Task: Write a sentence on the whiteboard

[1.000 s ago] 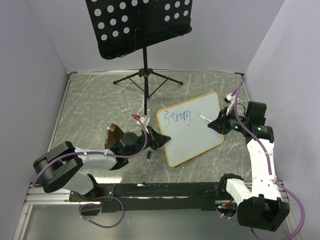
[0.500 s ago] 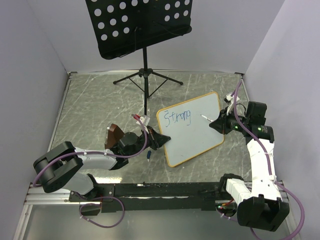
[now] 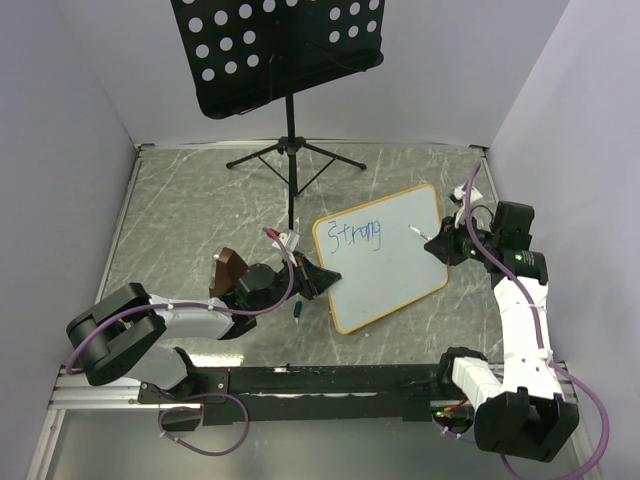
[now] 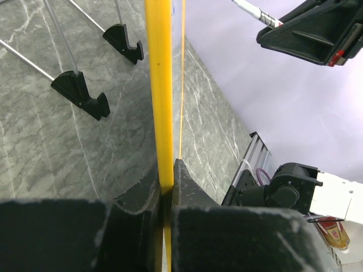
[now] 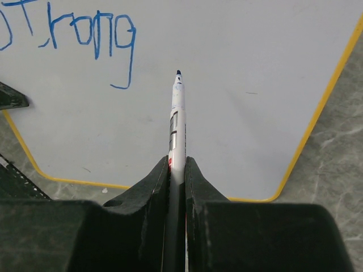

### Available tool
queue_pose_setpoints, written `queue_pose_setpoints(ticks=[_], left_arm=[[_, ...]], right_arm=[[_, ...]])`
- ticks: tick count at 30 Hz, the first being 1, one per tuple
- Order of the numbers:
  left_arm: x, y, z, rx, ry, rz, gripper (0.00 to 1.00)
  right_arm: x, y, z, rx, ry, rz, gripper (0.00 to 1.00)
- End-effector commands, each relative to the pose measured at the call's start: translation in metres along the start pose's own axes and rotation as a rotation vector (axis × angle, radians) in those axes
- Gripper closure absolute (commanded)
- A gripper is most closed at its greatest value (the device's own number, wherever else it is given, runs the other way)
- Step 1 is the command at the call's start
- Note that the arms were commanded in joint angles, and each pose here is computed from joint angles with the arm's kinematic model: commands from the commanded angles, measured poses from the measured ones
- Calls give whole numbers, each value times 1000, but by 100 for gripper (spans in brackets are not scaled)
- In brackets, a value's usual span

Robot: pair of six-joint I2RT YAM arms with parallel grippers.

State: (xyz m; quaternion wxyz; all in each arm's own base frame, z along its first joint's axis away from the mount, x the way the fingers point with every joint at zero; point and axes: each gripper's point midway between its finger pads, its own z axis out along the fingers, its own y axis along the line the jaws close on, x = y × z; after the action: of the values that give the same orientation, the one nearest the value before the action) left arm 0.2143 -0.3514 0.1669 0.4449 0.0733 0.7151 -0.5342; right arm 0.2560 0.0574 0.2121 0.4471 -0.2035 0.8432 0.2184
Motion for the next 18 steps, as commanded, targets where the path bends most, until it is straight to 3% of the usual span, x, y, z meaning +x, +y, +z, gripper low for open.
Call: queue_pose_setpoints(ticks=[1,18], left_arm=[[-30,-34,6,126,-82,27,99],[-26,-35,6,139,-68,32,99]], right_arm=[[-3,-5,13,11,-8,-29,100],[-27,4,48,-41,-12,-55,100]])
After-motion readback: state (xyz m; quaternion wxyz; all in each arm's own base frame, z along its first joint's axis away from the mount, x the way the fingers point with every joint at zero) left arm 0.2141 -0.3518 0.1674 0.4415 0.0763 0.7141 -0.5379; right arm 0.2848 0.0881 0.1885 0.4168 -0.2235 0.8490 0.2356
